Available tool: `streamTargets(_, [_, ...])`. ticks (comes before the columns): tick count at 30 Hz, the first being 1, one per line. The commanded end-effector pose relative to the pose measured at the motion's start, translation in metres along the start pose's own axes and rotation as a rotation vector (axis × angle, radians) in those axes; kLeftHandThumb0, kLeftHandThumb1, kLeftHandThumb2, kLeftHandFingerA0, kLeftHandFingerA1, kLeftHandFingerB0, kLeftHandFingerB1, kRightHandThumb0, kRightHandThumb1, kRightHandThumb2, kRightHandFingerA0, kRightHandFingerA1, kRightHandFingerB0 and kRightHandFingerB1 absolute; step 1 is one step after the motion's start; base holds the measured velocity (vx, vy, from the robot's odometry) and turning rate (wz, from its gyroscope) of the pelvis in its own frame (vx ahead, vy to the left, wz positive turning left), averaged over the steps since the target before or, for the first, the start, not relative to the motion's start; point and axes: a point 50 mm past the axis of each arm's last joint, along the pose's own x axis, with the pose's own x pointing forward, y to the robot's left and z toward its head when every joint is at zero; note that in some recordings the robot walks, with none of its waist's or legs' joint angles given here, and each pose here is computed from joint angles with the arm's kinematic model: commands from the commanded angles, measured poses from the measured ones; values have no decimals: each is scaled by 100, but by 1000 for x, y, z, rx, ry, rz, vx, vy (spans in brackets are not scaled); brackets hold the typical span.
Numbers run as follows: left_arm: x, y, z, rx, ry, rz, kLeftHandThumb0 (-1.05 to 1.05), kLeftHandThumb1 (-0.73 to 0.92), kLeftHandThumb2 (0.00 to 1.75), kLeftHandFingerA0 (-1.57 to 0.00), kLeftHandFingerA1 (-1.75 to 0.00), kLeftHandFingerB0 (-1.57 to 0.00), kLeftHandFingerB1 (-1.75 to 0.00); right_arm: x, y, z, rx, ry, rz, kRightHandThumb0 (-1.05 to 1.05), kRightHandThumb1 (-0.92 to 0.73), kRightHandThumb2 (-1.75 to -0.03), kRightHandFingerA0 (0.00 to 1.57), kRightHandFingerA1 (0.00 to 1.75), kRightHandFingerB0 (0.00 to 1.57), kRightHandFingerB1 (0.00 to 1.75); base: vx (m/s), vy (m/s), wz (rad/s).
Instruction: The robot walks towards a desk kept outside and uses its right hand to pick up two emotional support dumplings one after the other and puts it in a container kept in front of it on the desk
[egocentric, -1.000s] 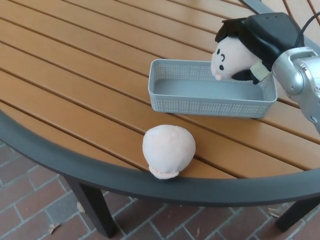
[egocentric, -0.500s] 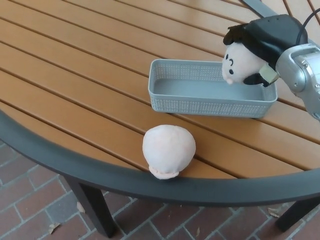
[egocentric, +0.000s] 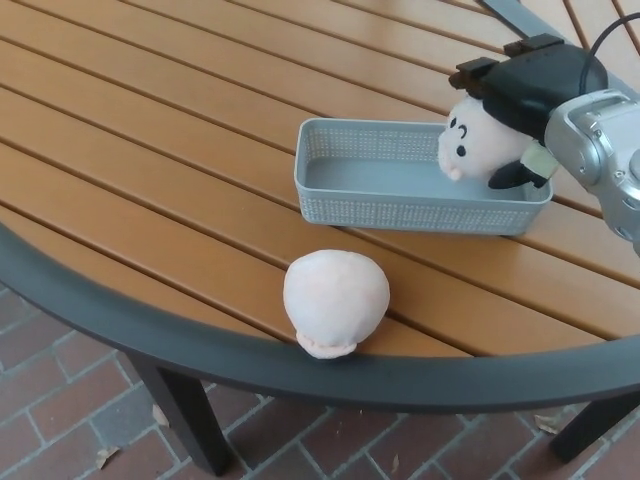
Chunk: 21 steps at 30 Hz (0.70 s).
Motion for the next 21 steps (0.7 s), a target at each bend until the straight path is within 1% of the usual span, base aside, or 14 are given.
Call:
streamTargets(1, [-1,5,1,17,-25,2,-21,-18,80,-134,-122,-136,-120,-2,1,-2,-3,29,22,-93,-53,-82,0,0,9,13,0,0,0])
streamTargets(2, [-1,5,1,16,-24,2,-21,-18,80,-134,-122,-136,-120,-2,1,-2,-4,30,22,-93,-53,-82,0,0,9,13,0,0,0])
streamTargets(3, [-2,5,1,20,-26,1,-22,-17,80,-133,-121,-135,-120,-2,1,-3,6,29,23,-81,-44,-77,0,0,8,18,0,0,0])
streamTargets(4, [-2,5,0,24,-25,3,-22,-18,80,-134,-122,-136,-120,-2,1,-2,10,27,24,-92,-52,-85,0,6,1,12,0,0,0])
streamTargets(7, [-2,6,0,29,-25,9,-22,-17,80,-133,-122,-135,-120,-2,1,-2,19,25,26,-92,-52,-86,0,7,0,11,0,0,0])
streamTargets(8, [-2,6,-1,30,-27,6,-105,-2,114,-148,-100,-153,-79,-3,1,-2,25,28,28,-101,-60,-89,0,0,11,3,0,0,0])
streamTargets(11, [-2,6,-1,31,-29,1,-105,-2,114,-148,-100,-153,-79,-3,2,-3,31,34,32,-101,-60,-89,0,0,11,3,0,0,0])
streamTargets(12, [-2,6,-1,32,-26,2,-22,-17,80,-133,-121,-135,-120,-4,1,-2,39,34,40,-103,-59,-94,0,9,0,0,0,0,0])
streamTargets(15, [-2,6,-1,36,-21,1,-22,-17,80,-133,-121,-135,-120,-5,2,-3,48,37,54,-103,-58,-94,0,10,0,0,0,0,0])
streamTargets(16, [-3,6,-1,36,-29,-2,-104,-2,115,-145,-101,-151,-81,-5,1,-5,51,44,71,-102,-58,-94,0,12,0,0,0,0,0])
streamTargets(18, [-3,6,-1,36,-32,-4,-104,-2,115,-145,-101,-151,-81,-6,1,-5,52,47,78,-102,-58,-94,0,12,0,0,0,0,0])
streamTargets(19, [-3,6,-1,31,-28,-1,-21,-16,81,-132,-121,-134,-120,-6,2,-6,59,50,71,-102,-58,-92,0,12,0,0,0,0,0])
streamTargets(21, [-3,6,-2,27,-22,5,-22,-16,81,-133,-121,-134,-120,-7,3,-7,73,55,59,-103,-59,-93,0,11,0,0,0,0,0])
